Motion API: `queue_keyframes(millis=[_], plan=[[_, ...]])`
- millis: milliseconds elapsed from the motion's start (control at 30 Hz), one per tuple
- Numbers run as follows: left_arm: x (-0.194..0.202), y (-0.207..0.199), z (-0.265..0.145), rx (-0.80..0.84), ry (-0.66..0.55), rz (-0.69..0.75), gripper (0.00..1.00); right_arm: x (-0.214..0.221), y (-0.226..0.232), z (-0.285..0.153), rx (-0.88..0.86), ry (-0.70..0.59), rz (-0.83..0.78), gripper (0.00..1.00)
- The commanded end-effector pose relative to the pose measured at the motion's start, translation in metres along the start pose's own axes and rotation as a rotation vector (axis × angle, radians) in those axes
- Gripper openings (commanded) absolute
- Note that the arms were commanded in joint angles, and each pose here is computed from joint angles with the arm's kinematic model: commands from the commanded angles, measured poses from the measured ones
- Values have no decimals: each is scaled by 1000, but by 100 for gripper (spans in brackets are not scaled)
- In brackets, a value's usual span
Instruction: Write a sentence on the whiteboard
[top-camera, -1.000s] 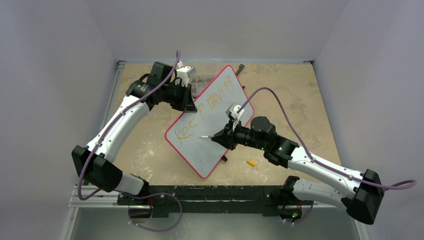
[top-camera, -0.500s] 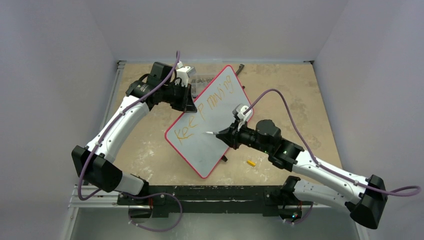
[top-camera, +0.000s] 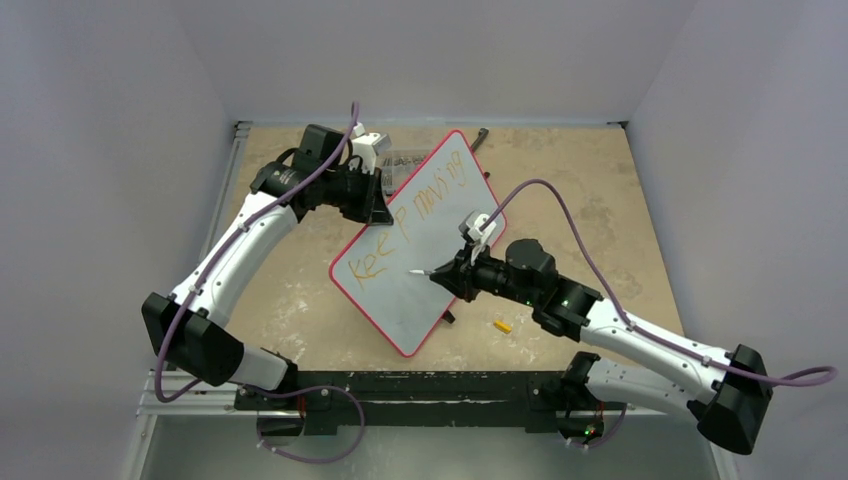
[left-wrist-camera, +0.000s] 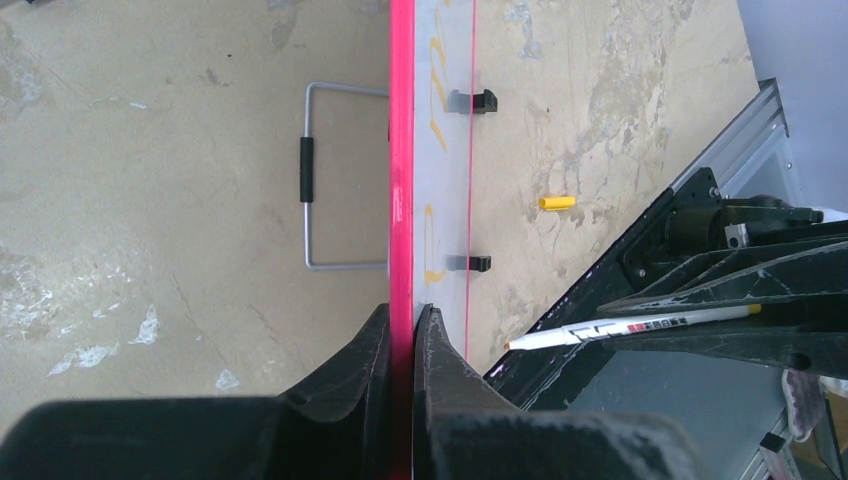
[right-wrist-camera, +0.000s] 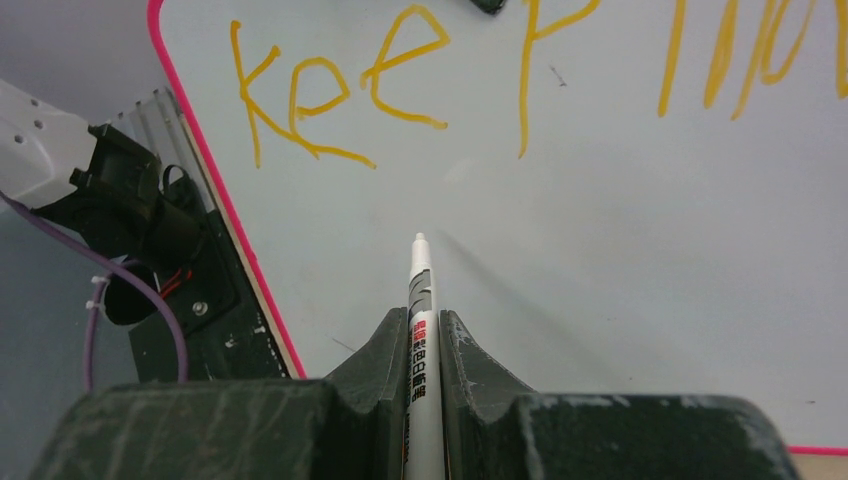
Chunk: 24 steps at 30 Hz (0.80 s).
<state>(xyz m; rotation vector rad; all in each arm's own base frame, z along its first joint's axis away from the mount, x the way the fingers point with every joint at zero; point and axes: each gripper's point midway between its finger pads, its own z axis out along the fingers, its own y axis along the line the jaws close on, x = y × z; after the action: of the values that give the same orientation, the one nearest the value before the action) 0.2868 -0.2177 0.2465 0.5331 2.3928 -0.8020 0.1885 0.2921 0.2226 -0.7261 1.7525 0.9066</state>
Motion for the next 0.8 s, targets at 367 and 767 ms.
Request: queue_keyframes(millis=[367, 767], plan=[[-13, 31, -14, -161, -82, 85, 0, 0, 30, 7, -171, 35, -27, 0], [-12, 35, -12, -169, -75, 78, 0, 8, 34, 11, -201, 42, -23, 0]])
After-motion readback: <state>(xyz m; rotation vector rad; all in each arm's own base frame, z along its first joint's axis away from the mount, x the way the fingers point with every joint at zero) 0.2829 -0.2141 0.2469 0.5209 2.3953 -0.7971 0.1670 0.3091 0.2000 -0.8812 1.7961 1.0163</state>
